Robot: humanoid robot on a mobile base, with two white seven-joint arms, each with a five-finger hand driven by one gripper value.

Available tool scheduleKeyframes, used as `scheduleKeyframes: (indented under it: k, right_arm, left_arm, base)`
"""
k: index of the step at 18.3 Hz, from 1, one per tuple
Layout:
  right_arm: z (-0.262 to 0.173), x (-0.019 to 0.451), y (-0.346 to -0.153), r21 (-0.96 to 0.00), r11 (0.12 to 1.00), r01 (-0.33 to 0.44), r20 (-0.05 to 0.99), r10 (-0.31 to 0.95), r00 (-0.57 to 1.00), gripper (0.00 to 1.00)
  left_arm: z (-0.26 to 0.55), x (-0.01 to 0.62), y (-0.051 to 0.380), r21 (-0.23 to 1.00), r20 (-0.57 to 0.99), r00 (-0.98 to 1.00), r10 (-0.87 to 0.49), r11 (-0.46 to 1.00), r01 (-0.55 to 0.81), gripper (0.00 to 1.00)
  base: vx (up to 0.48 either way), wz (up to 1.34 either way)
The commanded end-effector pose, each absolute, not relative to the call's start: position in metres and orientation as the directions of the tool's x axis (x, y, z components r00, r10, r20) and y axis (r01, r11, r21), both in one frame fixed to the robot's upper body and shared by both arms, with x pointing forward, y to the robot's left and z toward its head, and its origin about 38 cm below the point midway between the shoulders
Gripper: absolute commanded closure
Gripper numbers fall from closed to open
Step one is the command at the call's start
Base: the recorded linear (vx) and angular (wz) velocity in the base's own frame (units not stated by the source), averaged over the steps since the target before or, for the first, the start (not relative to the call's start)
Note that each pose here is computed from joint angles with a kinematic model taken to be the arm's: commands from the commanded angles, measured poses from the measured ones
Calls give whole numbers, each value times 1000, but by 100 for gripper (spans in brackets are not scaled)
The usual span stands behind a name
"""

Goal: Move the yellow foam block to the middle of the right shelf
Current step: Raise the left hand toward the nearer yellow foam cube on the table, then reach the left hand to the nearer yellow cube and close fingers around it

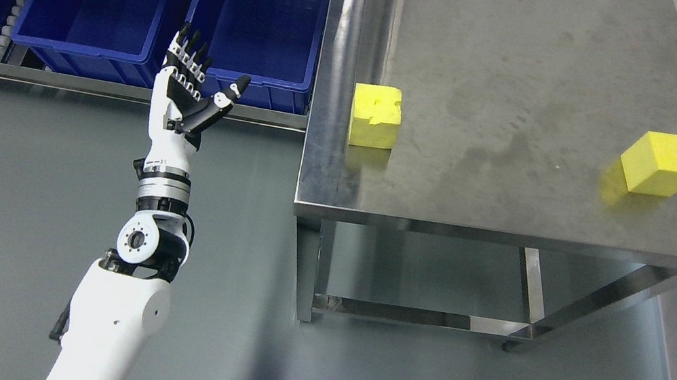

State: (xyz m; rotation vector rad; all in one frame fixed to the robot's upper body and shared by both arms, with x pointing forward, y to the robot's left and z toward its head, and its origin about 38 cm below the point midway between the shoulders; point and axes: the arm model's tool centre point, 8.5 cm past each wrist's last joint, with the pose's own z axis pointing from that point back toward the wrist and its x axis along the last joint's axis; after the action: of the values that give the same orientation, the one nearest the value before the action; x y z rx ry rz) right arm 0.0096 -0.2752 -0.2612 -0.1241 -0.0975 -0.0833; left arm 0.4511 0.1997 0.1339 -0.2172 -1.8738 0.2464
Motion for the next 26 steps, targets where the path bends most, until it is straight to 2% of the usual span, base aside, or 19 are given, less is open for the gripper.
scheduleKeyframes:
  k: [1,9,12,17,22,26]
  right_arm:
    - [-260,15,-287,-138,987,86,119,-70,990,0]
    - [-260,15,-287,-138,987,86,119,-70,990,0]
    - [-260,15,-287,-138,987,86,119,-70,990,0]
    - [-260,15,-287,-138,987,86,119,-70,990,0]
    - [-260,15,-287,-138,987,86,119,-70,990,0]
    - [-260,15,-287,-138,987,86,119,-70,990,0]
  left_arm:
    - [179,476,180,-206,906,-342,249,966,157,0]
    - [204,490,135,-98,944,-273,185,948,304,0]
    - [217,499,126,18,962,-263,69,949,314,0]
    - [216,491,89,207,955,-289,-68,849,485,0]
    - [211,485,77,246,951,-295,-89,797,552,0]
    - [199,481,77,297,943,-297,-151,786,543,0]
  base:
    - [0,0]
    - [0,0]
    - [0,0]
    - [0,0]
    - [0,0]
    - [0,0]
